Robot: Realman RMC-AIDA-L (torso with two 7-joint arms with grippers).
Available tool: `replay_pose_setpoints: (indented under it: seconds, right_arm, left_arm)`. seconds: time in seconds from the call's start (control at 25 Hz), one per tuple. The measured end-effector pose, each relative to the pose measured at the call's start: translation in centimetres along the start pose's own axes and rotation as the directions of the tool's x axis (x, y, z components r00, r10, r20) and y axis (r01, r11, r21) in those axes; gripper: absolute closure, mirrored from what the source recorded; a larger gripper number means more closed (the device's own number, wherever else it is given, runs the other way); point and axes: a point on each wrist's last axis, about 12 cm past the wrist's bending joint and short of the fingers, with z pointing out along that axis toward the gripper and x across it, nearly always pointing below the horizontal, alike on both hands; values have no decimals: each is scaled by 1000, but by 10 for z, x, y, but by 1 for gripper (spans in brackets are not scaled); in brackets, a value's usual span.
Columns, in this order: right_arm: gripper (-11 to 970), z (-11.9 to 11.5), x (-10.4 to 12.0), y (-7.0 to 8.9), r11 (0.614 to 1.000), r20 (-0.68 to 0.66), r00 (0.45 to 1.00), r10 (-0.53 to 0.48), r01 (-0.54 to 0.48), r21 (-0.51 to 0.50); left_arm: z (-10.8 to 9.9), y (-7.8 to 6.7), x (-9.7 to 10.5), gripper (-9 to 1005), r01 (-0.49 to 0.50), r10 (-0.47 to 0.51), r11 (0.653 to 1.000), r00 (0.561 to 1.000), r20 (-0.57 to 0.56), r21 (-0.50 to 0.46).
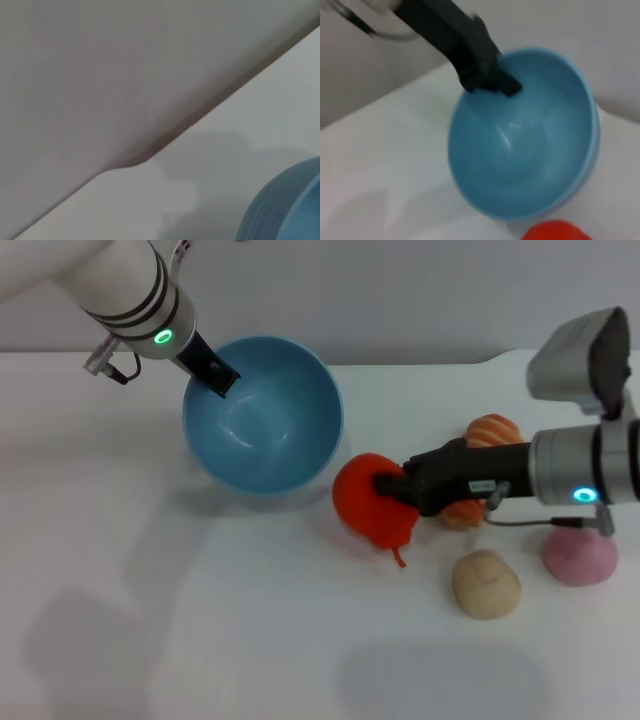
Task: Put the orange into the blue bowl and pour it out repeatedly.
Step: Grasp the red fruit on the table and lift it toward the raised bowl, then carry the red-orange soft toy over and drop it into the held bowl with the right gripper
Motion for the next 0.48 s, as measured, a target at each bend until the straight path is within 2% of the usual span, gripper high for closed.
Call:
replay_pose_setpoints:
  seconds: [0.12,0.28,0.48]
  right_arm:
    - [887,-19,-14,6,999,67,997,-46,47,-18]
    - [904,-51,-44,19,993,218,973,-73,91,-74]
    - [924,-69,-74,31,976,286,953,-102,152,-158]
  left_arm:
    - [0,1,2,997,9,-9,1000,1000,-27,10]
    - [-4,0,1,997,25,-22,999,996,-88,39]
    - [-7,-9,-1,996,-10,19,998,991,-130,67]
